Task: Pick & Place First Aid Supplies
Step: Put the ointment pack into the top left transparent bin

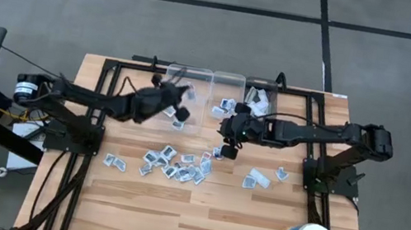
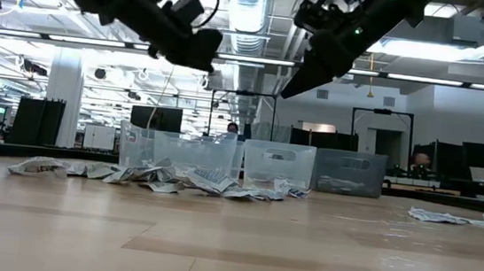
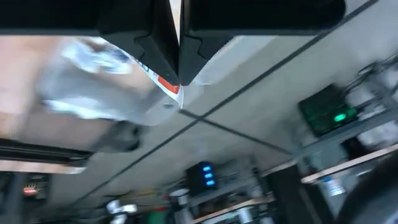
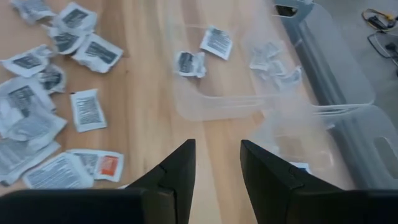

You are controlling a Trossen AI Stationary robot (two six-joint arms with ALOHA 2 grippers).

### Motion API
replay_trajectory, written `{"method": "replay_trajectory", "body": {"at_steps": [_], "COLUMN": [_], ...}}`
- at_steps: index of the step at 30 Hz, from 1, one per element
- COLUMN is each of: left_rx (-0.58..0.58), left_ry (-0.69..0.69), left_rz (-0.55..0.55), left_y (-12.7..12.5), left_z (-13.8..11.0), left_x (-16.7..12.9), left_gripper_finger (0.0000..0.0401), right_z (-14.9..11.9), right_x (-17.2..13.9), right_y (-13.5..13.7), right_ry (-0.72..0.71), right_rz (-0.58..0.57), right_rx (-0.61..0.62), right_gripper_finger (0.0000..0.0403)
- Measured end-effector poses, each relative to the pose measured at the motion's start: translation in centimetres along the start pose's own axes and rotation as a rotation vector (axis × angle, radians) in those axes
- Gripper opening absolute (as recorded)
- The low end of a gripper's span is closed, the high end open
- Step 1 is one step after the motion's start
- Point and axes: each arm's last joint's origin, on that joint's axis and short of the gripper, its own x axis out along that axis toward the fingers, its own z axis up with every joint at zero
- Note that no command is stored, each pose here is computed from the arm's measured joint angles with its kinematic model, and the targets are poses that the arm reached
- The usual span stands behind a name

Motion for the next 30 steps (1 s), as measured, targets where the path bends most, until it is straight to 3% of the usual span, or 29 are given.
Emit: {"method": "replay_trajectory", "body": {"at_steps": [5, 14, 22, 30], "left_rx": [-0.003, -0.042, -0.088, -0.095], "left_ry": [0.032, 0.095, 0.103, 0.101], "left_rz": [0.050, -0.087, -0.050, -0.088], "left_y": [3.1, 7.3, 8.2, 8.0], "left_z": [-0.9, -3.9, -5.3, -5.3], "left_x": [2.4, 6.1, 7.5, 7.5], "left_gripper_finger": [0.0006, 0.0006, 0.0012, 0.0079], "right_z": [-0.1, -0.7, -0.9, -1.0], "right_x": [0.3, 0.9, 1.1, 1.1], "right_y": [-1.3, -3.9, -5.2, -5.5], "right_ry": [0.005, 0.025, 0.029, 0.032], "right_rz": [-0.032, -0.095, -0.127, -0.131], "right_rx": [0.029, 0.101, 0.141, 0.141], "right_gripper_finger": [0.0120, 0.0120, 0.0120, 0.0120]}}
